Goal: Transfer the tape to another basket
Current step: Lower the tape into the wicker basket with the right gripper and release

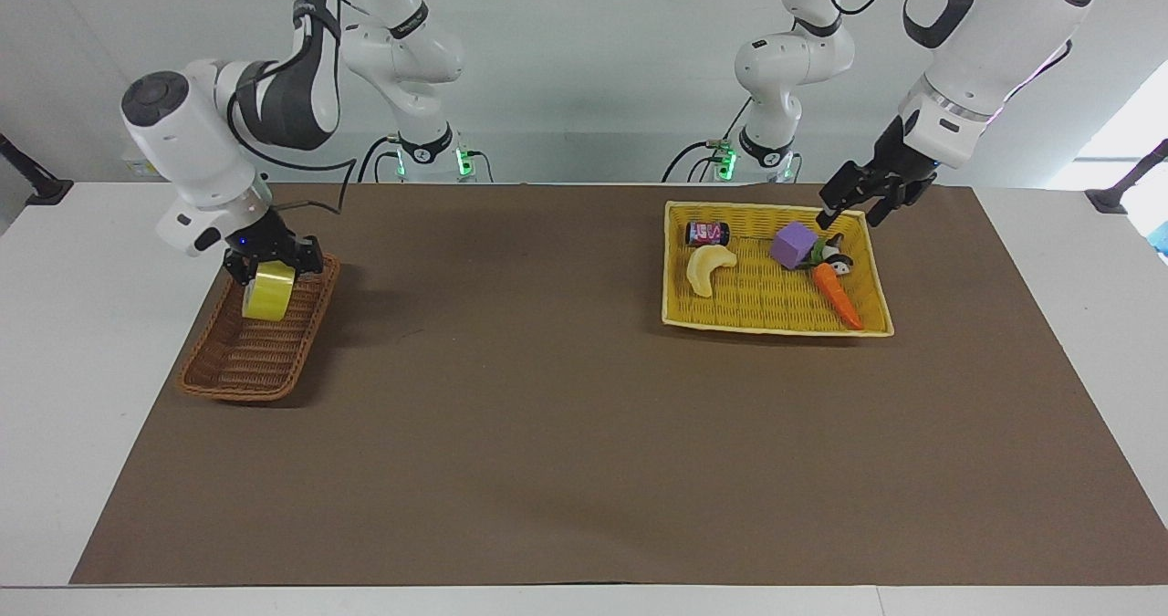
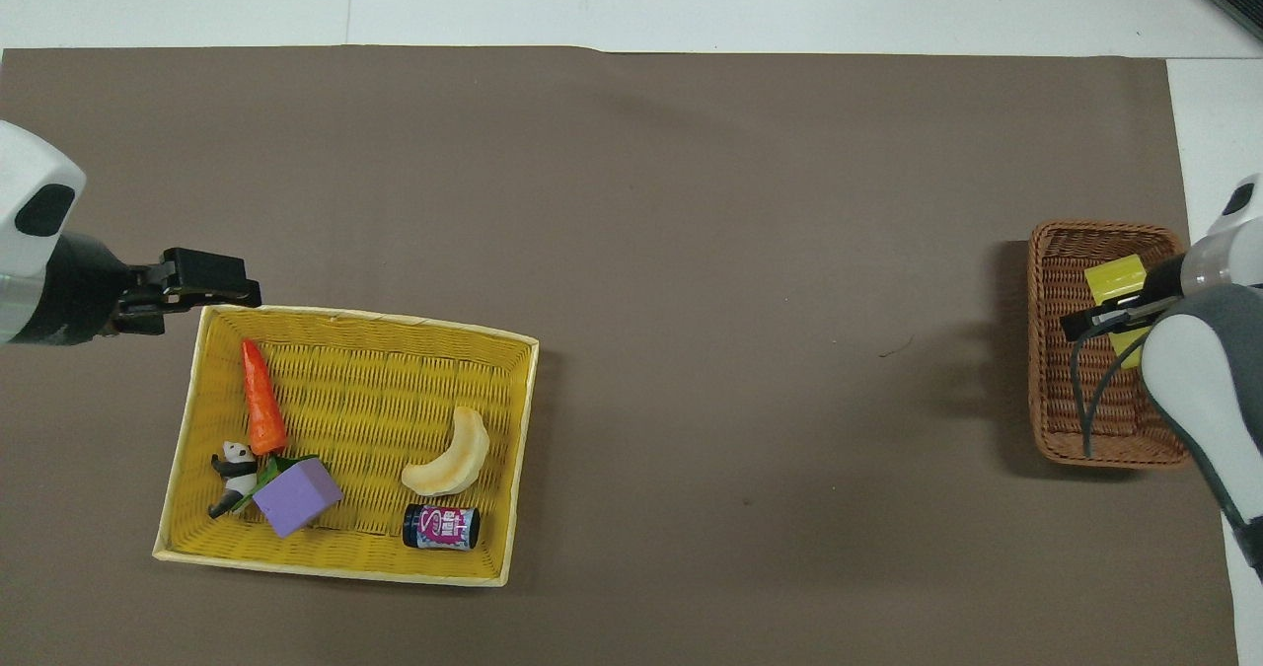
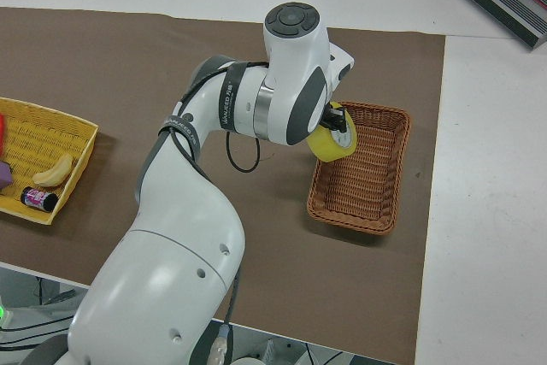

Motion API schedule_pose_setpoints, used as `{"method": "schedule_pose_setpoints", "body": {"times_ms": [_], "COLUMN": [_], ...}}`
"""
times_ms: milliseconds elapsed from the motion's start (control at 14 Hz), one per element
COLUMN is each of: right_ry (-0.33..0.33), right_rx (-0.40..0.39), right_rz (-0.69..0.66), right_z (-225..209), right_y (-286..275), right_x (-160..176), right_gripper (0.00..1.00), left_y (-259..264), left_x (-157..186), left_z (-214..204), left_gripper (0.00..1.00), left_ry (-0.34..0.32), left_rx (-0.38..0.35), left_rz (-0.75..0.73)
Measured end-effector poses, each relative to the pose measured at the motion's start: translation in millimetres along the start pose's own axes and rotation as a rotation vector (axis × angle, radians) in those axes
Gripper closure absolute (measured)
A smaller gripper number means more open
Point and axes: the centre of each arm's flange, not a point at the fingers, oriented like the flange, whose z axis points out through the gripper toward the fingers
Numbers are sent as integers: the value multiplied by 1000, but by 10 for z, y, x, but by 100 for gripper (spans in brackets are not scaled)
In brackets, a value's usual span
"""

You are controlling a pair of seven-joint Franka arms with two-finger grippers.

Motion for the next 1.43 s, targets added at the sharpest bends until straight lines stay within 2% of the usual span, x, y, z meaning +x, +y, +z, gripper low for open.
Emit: {"method": "schedule_pose_setpoints", "body": {"times_ms": [143,286,429,643,1286,1357,1429], "right_ry": [-50,-65,-80,-82,-92,-93,-92], "right_rx": [-121,-188,-183,-167,-136,-135,-136], "right_rz": [-151,-231,-260,-289,-306,-297,-281], "right_z": [84,36,128,482,957,968,963], "right_y": [95,165,163,75,-38,-40,-41], "right_x": [22,12,-6,6,-106,-115,-118], "right_gripper": [100,100,100,100,100,93,93], "left_y": [-56,-126,-157,-230,-263,-263,-262], "left_x": [11,20,106,309,325,325,325], "left_z": [-124,-285,-450,-505,-467,-467,-467], "left_gripper": [0,0,0,0,0,0,0], "left_ry": [11,-8,-39,-54,-70,-70,-70], "left_rx": [60,131,154,144,142,142,142], "left_rz": [98,138,146,140,135,135,135]}}
